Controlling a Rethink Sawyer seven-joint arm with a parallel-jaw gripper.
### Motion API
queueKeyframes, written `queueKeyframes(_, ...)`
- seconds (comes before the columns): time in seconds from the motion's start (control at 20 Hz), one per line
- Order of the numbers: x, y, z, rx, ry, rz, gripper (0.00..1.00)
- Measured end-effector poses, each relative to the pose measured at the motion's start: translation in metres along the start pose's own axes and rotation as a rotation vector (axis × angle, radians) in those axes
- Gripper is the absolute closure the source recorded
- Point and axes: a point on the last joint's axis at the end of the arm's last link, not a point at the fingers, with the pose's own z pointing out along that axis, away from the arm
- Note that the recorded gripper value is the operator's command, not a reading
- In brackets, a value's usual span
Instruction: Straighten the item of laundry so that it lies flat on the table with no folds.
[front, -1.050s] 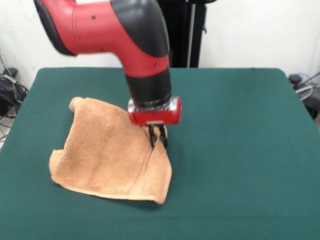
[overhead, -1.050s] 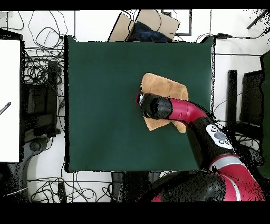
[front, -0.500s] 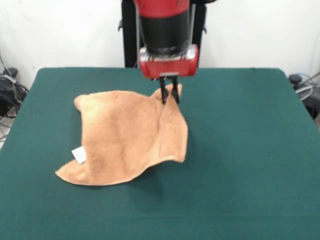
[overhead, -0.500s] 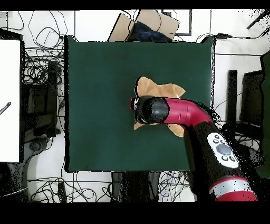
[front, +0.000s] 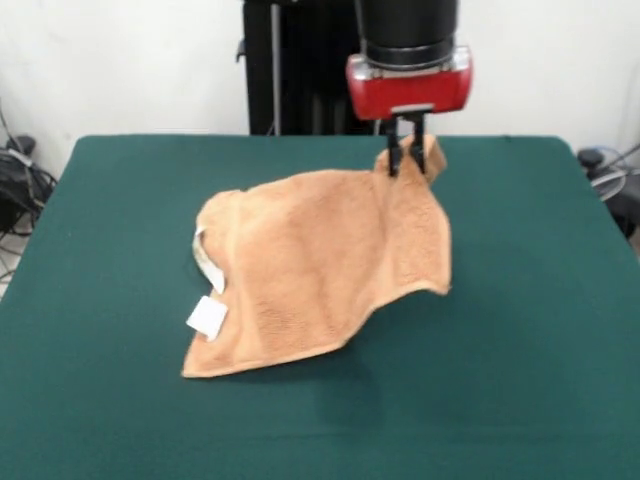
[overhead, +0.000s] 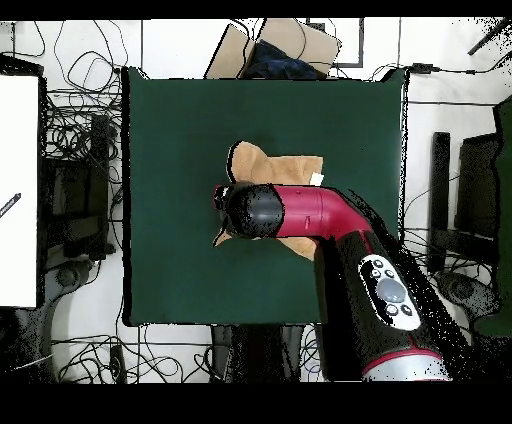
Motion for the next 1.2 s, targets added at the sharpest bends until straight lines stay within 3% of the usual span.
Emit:
queueKeyframes(0.4, 0.015, 0.025, 0.006, -0.029, 0.041, -0.001, 1.0)
queueKeyframes(0.45, 0.021, 0.031, 0.008, -0.031, 0.052, -0.009, 0.0)
queueKeyframes(1.2, 0.024, 0.036, 0.009, -0.032, 0.057, -0.017, 0.0)
